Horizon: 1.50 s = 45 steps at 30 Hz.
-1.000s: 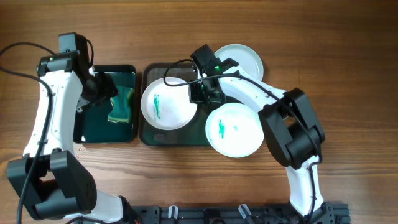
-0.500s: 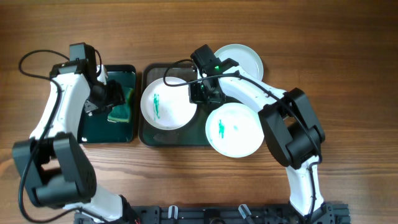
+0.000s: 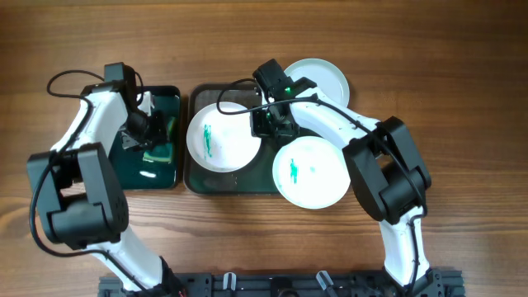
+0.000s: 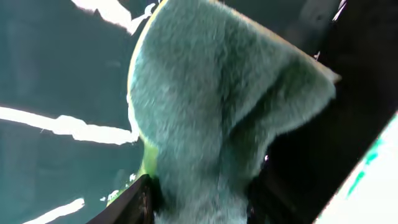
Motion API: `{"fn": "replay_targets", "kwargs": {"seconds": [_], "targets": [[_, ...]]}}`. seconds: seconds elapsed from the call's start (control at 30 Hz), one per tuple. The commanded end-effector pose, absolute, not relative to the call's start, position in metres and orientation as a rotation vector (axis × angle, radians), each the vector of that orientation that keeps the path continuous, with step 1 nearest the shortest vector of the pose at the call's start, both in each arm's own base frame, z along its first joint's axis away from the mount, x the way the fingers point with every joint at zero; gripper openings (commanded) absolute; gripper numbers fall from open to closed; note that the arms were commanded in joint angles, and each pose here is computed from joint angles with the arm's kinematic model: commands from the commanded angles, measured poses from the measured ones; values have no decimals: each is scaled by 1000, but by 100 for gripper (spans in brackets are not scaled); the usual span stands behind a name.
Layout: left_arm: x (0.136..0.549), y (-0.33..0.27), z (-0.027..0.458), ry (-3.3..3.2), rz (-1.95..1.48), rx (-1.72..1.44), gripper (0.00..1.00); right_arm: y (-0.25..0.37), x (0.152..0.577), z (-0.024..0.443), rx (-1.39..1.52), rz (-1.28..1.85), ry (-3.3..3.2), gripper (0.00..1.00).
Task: Clean dirty plates on tray and stack at the side
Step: 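Grasp the green sponge with the left gripper and lift it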
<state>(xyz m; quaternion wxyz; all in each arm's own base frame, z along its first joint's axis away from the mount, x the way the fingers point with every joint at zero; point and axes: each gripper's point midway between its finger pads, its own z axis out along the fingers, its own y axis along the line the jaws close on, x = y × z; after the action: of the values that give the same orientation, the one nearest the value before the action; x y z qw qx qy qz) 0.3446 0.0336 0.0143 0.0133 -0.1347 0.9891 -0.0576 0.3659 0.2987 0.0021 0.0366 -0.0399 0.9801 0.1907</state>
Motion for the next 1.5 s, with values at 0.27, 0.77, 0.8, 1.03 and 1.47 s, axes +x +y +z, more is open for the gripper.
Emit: {"fn": "replay_targets", "kwargs": {"seconds": [0.27, 0.77, 0.8, 1.03, 1.47], "targets": [[349, 33, -7, 3091, -208, -399, 4, 293, 359, -21, -89, 527, 3064, 5], [369, 26, 93, 2895, -282, -434, 4, 303, 355, -16, -133, 666, 3068, 4], [370, 21, 97, 2883, -325, -425, 4, 303, 354, -15, -137, 689, 3074, 4], [372, -16, 102, 2882, -431, -396, 4, 293, 355, -15, -92, 688, 3099, 4], [378, -76, 37, 3019, -310, -324, 4, 293, 354, -15, -90, 685, 3104, 4]]}}
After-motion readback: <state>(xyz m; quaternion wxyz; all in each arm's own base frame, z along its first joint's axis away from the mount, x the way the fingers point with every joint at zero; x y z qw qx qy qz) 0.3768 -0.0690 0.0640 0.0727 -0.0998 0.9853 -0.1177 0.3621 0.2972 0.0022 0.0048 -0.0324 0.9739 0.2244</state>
